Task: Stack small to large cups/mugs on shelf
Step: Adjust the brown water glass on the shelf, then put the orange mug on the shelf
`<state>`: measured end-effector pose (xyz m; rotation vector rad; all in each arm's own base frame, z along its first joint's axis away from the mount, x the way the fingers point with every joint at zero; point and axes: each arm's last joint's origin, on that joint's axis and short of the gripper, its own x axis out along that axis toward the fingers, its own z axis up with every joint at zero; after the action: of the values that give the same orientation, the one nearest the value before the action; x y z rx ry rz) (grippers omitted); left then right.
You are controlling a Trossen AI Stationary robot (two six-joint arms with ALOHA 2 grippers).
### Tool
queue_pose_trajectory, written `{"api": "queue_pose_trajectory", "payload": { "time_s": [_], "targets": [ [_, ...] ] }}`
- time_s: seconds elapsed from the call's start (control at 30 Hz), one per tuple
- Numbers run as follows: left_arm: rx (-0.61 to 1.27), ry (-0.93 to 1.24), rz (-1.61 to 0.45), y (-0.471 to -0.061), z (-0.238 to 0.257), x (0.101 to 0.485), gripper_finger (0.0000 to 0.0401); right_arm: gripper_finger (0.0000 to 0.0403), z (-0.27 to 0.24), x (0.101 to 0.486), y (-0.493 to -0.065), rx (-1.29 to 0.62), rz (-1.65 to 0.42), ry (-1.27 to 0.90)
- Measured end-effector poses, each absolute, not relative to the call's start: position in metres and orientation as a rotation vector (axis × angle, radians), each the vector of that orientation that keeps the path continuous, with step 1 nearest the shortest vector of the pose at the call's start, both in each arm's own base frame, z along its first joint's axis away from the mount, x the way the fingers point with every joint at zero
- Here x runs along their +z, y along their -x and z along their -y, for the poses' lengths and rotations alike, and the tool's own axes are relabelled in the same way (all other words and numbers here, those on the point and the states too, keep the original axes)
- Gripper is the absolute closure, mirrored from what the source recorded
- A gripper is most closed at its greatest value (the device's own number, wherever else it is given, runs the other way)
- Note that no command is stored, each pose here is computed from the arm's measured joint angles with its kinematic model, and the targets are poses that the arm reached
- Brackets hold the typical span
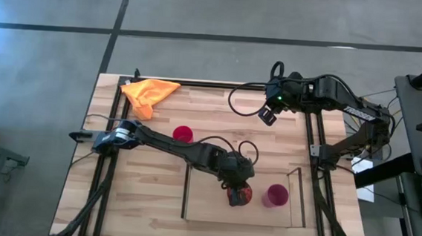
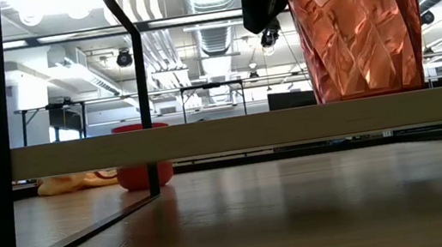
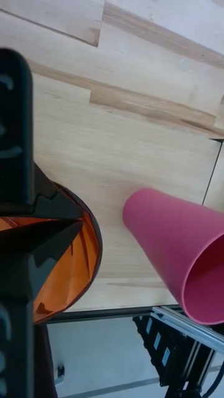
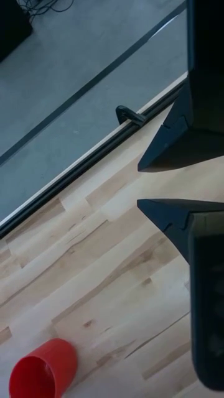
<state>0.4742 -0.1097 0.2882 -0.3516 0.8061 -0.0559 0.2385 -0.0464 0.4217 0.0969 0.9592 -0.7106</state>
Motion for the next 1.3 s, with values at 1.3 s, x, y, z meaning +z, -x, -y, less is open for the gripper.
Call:
{"api": "queue_pose_trajectory", "payload": {
  "time_s": [1.3],
  "targets": [
    [0.367, 0.23, -1.225, -0.355, 0.018, 0.359, 0.04, 0.0316, 0.046, 0.422, -0.238, -0.708, -0.962, -0.098]
  ]
}}
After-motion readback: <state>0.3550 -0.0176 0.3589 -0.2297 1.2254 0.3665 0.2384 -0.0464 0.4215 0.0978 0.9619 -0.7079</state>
